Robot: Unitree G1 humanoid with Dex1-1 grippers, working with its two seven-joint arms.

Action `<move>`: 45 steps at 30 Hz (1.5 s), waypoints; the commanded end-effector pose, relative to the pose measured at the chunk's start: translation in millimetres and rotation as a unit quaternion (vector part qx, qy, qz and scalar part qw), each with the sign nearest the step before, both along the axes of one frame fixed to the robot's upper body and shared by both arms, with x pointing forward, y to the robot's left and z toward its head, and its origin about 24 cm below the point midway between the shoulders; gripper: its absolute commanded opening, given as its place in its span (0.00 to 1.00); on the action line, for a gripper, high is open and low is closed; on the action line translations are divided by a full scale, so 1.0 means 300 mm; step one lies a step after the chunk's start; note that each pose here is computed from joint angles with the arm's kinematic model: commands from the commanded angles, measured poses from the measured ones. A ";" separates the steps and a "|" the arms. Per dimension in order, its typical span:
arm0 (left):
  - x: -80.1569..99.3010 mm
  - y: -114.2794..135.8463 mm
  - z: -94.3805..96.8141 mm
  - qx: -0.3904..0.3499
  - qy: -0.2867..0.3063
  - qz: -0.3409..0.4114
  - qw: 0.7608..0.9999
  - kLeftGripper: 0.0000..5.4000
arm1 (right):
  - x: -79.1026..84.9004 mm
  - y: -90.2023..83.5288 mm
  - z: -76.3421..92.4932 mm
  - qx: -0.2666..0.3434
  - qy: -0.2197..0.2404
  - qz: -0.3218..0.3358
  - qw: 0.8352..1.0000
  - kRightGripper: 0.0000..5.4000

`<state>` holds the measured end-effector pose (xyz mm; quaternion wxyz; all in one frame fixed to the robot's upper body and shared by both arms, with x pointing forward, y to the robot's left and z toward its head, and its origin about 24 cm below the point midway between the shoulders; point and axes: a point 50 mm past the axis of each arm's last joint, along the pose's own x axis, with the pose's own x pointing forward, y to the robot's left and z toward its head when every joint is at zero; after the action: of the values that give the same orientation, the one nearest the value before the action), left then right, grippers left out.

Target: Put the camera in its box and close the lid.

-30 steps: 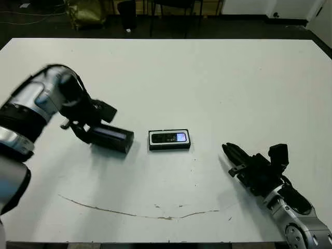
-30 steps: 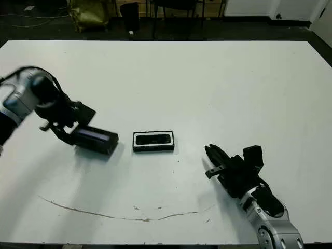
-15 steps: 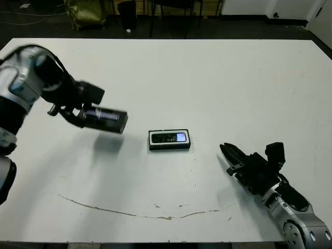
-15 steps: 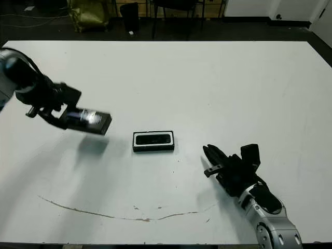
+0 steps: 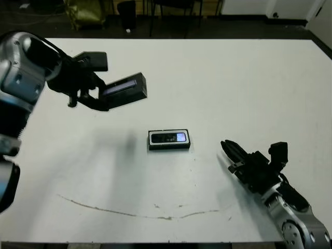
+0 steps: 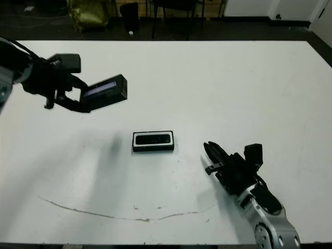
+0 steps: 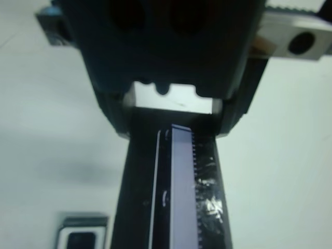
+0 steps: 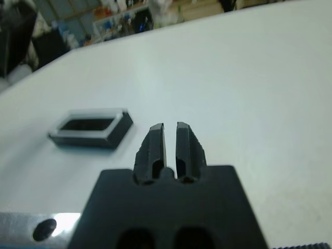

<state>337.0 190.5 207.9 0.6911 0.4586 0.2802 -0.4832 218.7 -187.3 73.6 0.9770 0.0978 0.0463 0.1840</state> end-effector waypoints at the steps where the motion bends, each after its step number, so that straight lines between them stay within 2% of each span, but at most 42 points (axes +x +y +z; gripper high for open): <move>1: -0.024 -0.016 -0.042 0.010 0.030 0.020 0.999 0.38 | -0.024 -0.007 0.027 0.023 -0.012 -0.046 0.999 0.00; 6: -0.039 -0.040 -0.077 0.003 0.063 0.055 0.996 0.38 | -0.035 0.003 0.095 0.044 -0.043 -0.095 0.994 0.00; 15: -0.052 -0.069 -0.129 0.014 0.089 0.060 0.994 0.38 | -0.017 -0.008 0.168 0.043 -0.097 -0.110 0.988 0.00; 21: -0.042 -0.082 -0.158 0.015 0.102 0.049 0.993 0.38 | -0.025 0.003 0.173 0.048 -0.091 -0.110 0.989 0.00; 32: -0.025 -0.111 -0.172 0.022 0.119 0.015 0.992 0.38 | -0.025 0.026 0.156 0.058 -0.082 -0.101 0.990 0.00; 40: -0.022 -0.126 -0.196 0.015 0.167 0.042 0.985 0.38 | -0.034 0.041 0.141 0.064 -0.077 -0.101 0.990 0.00; 45: -0.023 -0.153 -0.208 0.012 0.188 0.031 0.982 0.38 | -0.043 0.052 0.138 0.072 -0.063 -0.099 0.990 0.00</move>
<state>330.4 147.6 148.9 0.6407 0.3667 0.4163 -0.5308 207.8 -171.7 119.6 0.9811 0.1555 -0.0564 0.1006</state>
